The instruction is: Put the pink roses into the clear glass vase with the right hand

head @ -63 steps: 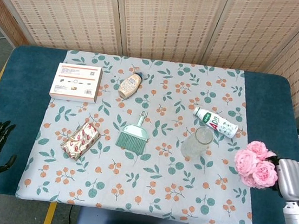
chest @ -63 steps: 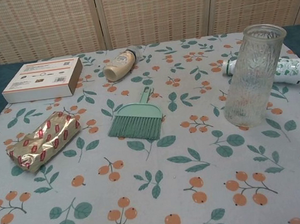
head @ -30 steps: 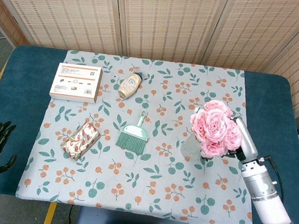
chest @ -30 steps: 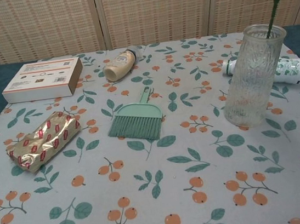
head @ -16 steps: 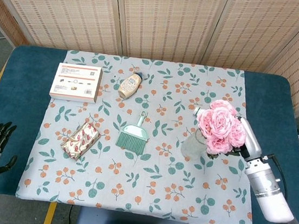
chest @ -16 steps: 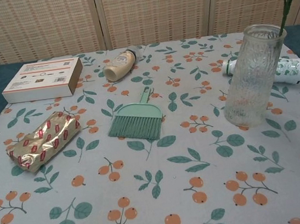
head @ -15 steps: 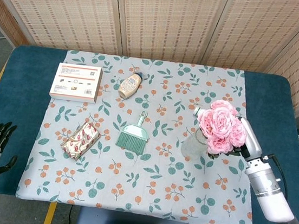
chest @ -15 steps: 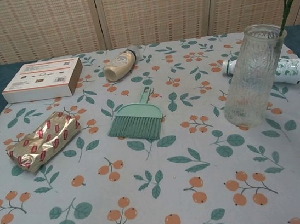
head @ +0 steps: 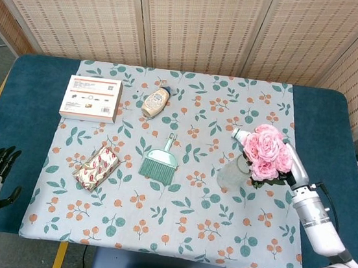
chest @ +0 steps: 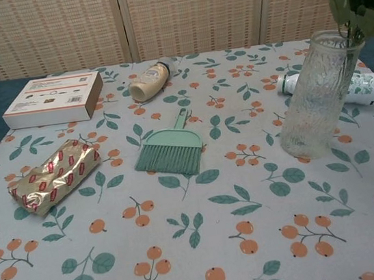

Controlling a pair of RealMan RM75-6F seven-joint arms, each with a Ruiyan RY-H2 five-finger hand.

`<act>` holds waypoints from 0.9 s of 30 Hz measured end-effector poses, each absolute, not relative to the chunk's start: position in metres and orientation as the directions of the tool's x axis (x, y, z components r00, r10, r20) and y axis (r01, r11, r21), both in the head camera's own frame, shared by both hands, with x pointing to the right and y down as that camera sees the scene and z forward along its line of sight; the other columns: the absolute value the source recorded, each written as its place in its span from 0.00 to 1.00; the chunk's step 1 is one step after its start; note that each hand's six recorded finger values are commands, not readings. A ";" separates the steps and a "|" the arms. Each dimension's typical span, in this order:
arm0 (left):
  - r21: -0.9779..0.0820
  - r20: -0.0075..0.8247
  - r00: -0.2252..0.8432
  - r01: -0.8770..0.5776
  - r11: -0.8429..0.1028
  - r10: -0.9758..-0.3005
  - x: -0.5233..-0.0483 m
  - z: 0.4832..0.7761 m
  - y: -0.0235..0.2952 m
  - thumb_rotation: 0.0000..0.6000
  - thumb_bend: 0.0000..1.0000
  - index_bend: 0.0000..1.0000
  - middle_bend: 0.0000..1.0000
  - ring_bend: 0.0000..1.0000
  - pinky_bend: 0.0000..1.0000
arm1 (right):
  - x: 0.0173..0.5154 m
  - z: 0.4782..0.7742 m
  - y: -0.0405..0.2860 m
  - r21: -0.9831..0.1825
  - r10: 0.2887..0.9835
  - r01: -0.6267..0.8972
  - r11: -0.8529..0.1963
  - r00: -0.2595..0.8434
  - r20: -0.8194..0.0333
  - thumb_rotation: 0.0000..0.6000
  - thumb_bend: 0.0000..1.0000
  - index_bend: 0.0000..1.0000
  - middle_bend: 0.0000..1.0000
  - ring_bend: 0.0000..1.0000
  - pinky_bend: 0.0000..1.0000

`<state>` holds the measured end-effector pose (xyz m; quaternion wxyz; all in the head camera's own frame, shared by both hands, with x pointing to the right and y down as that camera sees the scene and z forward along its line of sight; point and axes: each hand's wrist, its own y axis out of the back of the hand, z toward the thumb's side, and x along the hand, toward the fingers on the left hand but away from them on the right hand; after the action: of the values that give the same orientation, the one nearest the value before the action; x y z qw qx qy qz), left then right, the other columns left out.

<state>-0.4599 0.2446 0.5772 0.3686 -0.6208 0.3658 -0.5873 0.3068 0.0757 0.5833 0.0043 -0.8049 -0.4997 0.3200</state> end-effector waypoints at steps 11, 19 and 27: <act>-0.885 0.464 0.047 -0.019 -0.465 -0.885 -0.459 0.578 0.245 1.00 0.36 0.01 0.03 0.00 0.29 | 0.319 0.586 0.082 -0.399 0.806 0.750 -0.527 0.293 -0.514 1.00 0.05 0.11 0.84 0.98 1.00; -0.883 0.468 0.053 -0.012 -0.469 -0.882 -0.457 0.579 0.246 1.00 0.36 0.02 0.04 0.00 0.29 | 0.331 0.582 0.080 -0.485 0.828 0.708 -0.514 0.261 -0.497 1.00 0.02 0.02 0.78 0.96 1.00; -0.883 0.469 0.054 -0.012 -0.470 -0.882 -0.458 0.581 0.245 1.00 0.36 0.02 0.04 0.00 0.29 | 0.354 0.556 0.101 -0.622 0.851 0.592 -0.512 0.249 -0.463 1.00 0.02 0.20 0.55 0.70 0.81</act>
<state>-0.4579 0.2454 0.5806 0.3700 -0.6245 0.3579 -0.5873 0.3540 0.1015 0.5561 0.1624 -0.7732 -0.4666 0.3975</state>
